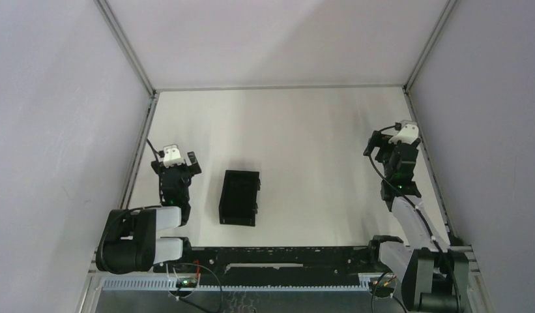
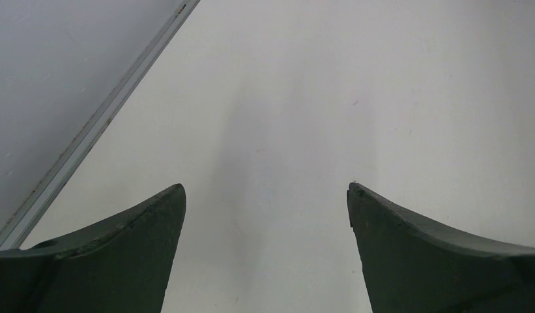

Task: Put the screwdriver in the bin
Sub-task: Pick up the screwdriver from the center of the board.

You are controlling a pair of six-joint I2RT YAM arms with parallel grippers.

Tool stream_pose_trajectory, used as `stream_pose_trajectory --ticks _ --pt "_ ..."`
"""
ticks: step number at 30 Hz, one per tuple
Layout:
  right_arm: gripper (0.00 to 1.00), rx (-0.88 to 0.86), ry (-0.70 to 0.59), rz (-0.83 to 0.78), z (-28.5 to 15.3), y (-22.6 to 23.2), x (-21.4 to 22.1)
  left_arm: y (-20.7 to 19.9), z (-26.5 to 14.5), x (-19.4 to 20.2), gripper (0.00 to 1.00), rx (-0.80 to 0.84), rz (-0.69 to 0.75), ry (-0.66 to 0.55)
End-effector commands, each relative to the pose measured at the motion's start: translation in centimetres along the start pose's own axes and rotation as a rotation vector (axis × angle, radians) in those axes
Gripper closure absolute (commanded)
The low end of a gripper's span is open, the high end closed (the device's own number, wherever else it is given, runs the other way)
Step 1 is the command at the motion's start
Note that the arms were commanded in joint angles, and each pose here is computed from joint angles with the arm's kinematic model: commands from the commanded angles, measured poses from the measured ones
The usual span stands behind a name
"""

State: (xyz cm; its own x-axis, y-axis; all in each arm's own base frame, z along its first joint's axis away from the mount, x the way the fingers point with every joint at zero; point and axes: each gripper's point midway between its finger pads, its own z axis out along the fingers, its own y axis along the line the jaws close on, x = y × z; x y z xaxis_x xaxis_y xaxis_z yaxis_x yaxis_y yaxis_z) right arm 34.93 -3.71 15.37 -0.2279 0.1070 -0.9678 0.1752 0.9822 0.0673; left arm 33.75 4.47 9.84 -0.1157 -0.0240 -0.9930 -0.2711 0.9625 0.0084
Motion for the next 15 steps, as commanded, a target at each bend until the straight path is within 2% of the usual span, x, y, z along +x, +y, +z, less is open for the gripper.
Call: stream_pose_trajectory --ticks 1,7,15 --pt "0.00 0.050 0.053 -0.018 -2.0 -1.9 -1.6 -0.1 1.0 -3.8 0.02 -0.003 -0.018 -0.106" --pt "0.00 0.177 0.142 -0.083 -4.6 -5.1 -2.1 -0.1 1.0 -3.8 0.02 -0.003 -0.019 -0.107" --pt "0.00 0.327 0.300 -0.022 -7.3 -8.3 0.1 -0.1 1.0 -3.8 0.02 -0.002 -0.018 -0.106"
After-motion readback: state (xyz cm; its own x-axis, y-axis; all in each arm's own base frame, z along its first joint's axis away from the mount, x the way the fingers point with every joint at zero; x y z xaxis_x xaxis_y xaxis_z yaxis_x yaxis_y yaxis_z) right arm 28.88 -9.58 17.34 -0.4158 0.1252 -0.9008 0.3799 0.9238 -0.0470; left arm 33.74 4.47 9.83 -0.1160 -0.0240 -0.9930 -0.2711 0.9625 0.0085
